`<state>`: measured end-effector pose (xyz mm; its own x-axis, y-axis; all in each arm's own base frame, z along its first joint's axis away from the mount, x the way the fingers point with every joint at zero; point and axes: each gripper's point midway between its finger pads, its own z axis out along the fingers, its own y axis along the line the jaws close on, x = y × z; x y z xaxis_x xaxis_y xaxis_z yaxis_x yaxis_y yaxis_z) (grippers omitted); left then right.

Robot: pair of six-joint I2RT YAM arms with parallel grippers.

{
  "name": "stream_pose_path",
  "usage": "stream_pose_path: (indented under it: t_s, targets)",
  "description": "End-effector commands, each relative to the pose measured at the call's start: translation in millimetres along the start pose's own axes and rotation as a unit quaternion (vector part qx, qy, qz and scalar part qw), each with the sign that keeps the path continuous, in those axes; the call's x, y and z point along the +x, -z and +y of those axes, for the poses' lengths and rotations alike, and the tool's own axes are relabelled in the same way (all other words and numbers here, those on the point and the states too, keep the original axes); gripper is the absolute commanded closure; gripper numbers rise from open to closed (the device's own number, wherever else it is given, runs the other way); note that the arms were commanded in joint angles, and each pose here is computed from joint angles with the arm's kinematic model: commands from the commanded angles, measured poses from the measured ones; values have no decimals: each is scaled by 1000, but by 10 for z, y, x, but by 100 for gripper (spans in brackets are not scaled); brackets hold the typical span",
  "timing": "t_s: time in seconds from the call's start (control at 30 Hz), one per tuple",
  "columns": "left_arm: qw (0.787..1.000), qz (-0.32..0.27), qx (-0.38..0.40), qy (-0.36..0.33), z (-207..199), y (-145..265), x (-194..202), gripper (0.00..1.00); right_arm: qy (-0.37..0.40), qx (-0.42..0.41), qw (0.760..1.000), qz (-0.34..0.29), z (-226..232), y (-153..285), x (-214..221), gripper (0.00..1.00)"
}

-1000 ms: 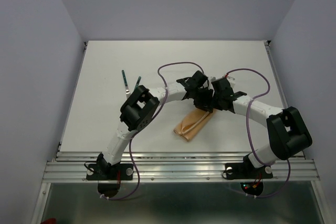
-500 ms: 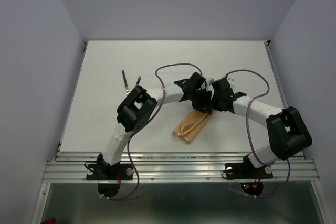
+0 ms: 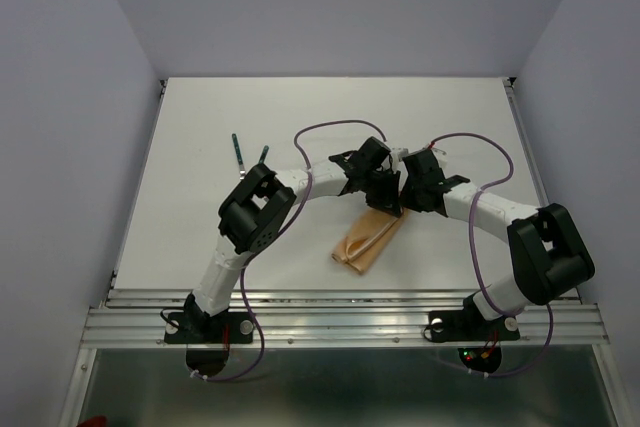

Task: Fold the napkin into a case and place the utensils inside
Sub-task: Stuff the top corner of the smaller-rectangle-folded napkin into the folded napkin.

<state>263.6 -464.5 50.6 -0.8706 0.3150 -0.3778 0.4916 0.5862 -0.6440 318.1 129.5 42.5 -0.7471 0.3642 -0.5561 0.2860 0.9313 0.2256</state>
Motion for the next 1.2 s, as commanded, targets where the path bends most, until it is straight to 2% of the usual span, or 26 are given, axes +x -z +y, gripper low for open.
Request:
stream_pose_path:
  t_s: [0.0,0.53,1.07,1.1,1.17]
  targets:
    - [999,-21,41,-28,-289,126,-120,100,-12,-24,999,-17,119,56,-100,99]
    - [999,-15,33,-16,-128,-98,-130,100,-22,-38,999,-29,150,212,-181,99]
    - [998,-31,45,-19,-229,-68,-261,100,-25,-32,999,23,82,-85,190,99]
    - [998,-30,44,-18,-224,-70,-253,98,-25,-31,999,23,78,-93,193,99]
    - [999,-27,42,-12,-219,-50,-225,88,-26,-26,999,23,50,-107,211,99]
